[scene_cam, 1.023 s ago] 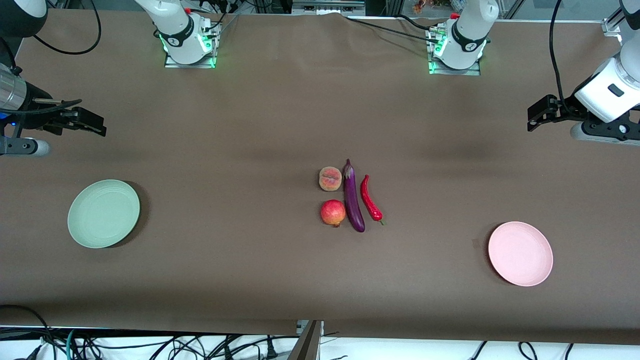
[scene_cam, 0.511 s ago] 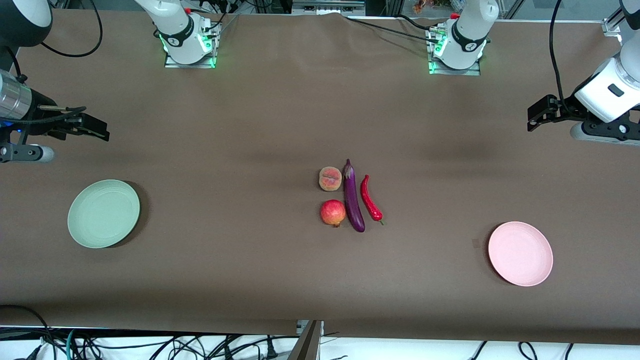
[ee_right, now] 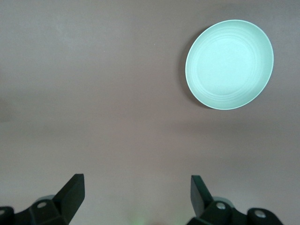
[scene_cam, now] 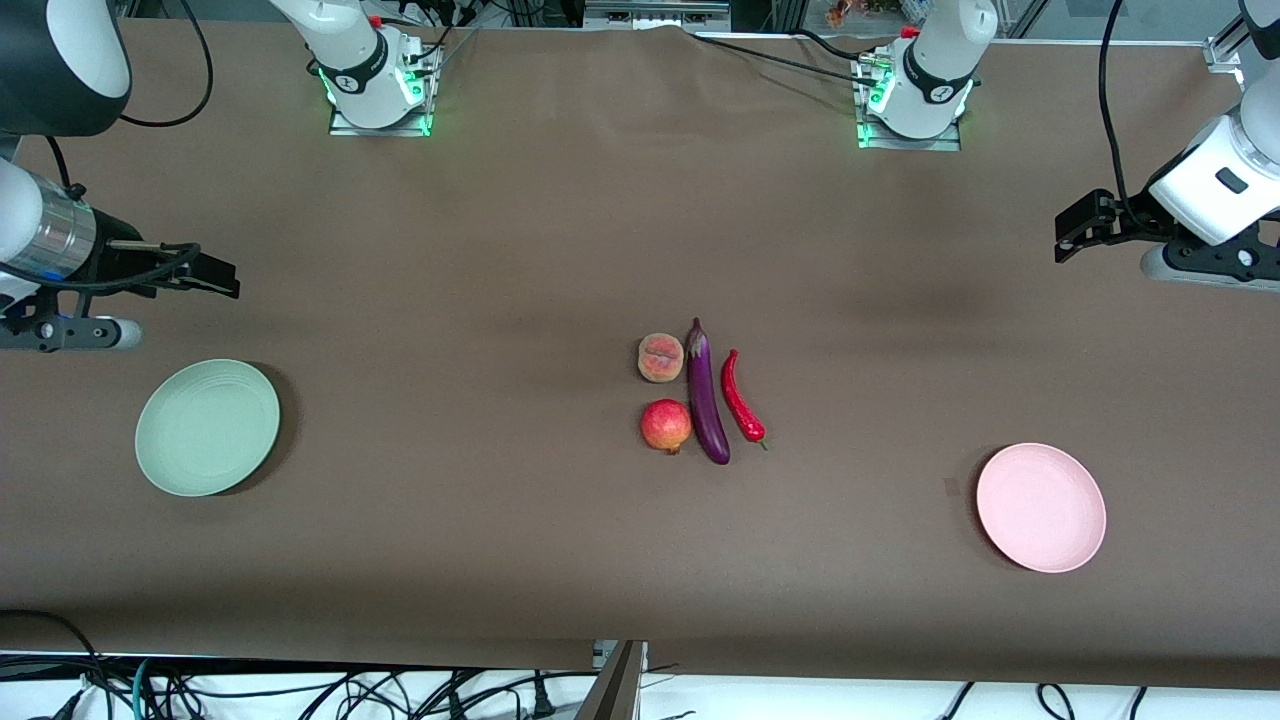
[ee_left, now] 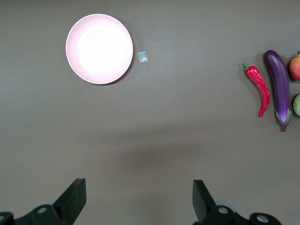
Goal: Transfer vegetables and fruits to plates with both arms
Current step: 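Reach the left gripper to the chili while the right gripper reaches the peach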
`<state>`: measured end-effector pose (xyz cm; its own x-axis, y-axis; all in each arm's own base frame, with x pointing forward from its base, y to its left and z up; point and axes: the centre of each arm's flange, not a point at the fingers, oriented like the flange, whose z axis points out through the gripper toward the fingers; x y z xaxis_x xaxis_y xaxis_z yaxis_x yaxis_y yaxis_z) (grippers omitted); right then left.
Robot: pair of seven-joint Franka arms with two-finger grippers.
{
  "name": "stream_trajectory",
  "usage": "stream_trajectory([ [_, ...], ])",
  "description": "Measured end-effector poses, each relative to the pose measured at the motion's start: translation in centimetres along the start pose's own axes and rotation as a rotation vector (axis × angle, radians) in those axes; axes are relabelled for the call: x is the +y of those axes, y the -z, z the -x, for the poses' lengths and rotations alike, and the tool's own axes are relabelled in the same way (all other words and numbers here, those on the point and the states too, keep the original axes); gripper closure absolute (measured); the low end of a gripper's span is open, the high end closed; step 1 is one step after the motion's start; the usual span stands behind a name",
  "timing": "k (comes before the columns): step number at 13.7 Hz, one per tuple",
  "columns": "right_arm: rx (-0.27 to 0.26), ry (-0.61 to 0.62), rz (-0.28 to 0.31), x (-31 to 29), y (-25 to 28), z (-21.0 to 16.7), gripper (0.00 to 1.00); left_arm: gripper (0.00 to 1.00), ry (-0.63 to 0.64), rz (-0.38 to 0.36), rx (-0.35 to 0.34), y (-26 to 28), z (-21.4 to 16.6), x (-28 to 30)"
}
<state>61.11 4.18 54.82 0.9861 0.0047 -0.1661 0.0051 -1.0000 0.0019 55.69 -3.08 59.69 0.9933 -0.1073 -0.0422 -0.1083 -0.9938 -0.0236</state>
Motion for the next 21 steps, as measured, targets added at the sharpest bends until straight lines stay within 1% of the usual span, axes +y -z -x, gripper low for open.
stream_trajectory([
  [5, -0.042, 0.030, -0.001, -1.7, -2.6, -1.3, 0.00, 0.00, 0.000, 0.001, -0.005, -0.2, 0.0, 0.0],
  [7, -0.031, 0.040, -0.015, -2.4, -3.5, -2.2, 0.00, 0.00, -0.006, 0.004, -0.048, -2.2, -0.6, 0.3],
  [9, -0.010, 0.061, -0.049, -4.2, -4.8, -3.4, 0.00, 0.00, -0.023, 0.029, -0.119, -6.3, -2.2, 1.8],
  [10, 0.001, 0.072, -0.056, -5.4, -5.8, -4.1, 0.00, 0.00, -0.025, 0.048, -0.142, -8.9, -3.4, 3.0],
  [13, 0.021, 0.035, -0.065, -9.7, -8.5, -5.5, 0.00, 0.00, -0.022, 0.056, -0.148, -16.1, -7.2, 6.6],
  [15, 0.040, 0.007, -0.073, -14.1, -10.1, -5.7, 0.00, 0.00, 0.010, 0.056, -0.131, -19.4, -8.7, 9.4],
  [19, 0.084, -0.071, -0.106, -25.3, -15.3, -5.3, 0.00, 0.00, 0.112, 0.056, -0.077, -24.4, -10.3, 16.2],
  [21, 0.106, -0.116, -0.134, -30.3, -18.9, -4.9, 0.00, 0.00, 0.149, 0.055, -0.064, -27.5, -10.9, 17.8],
])
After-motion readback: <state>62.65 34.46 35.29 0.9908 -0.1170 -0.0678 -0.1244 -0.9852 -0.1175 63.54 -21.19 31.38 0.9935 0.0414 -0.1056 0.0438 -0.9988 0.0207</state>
